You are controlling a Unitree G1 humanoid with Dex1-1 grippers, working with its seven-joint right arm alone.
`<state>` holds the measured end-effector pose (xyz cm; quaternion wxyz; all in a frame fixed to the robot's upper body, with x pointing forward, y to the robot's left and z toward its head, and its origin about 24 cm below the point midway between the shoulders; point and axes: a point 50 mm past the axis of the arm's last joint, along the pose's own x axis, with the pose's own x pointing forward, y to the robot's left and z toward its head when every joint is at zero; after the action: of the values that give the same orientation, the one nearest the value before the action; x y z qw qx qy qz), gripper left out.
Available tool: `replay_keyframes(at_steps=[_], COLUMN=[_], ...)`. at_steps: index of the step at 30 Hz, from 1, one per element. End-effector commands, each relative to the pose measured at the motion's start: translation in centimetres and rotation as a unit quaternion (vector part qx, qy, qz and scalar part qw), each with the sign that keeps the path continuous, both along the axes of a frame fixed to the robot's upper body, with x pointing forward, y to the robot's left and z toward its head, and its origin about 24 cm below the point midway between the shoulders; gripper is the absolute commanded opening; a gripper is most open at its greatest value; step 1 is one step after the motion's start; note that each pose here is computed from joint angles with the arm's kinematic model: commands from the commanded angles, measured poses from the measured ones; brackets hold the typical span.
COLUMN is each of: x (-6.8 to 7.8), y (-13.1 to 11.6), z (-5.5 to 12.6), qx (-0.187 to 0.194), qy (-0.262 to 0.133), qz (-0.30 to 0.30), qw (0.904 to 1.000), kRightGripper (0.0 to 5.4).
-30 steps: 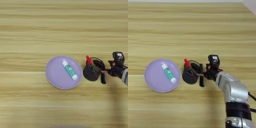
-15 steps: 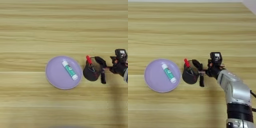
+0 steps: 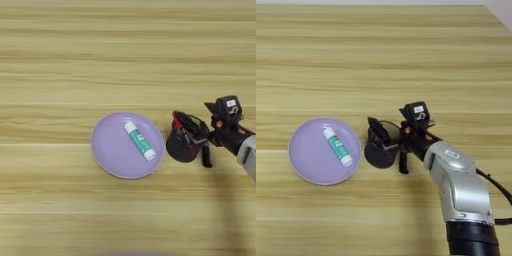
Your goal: Move the objects on the table
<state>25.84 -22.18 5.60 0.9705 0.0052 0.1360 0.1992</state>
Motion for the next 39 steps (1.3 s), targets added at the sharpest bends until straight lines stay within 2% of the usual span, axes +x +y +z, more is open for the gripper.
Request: replay_keyframes(at_steps=[1, 8, 16, 26, 31, 39], x=[1.3, 1.8, 2.8, 3.3, 3.4, 3.6], y=[0.5, 0.9, 1.3, 1.6, 1.6, 1.7], z=[2.4, 1.9, 1.7, 1.2, 0.5, -0.2], qx=[-0.028, -0.033, -0.041, -0.041, -0.038, -0.036], qy=[-0.062, -0.053, -0.049, -0.043, -0.028, -0.014], qz=[0.014, 0.014, 0.022, 0.027, 0.026, 0.026], qw=[0.9976, 0.998, 0.9977, 0.9978, 0.9985, 0.9989], kRightGripper=[5.36, 4.76, 3.69, 2.65, 2.15, 2.93])
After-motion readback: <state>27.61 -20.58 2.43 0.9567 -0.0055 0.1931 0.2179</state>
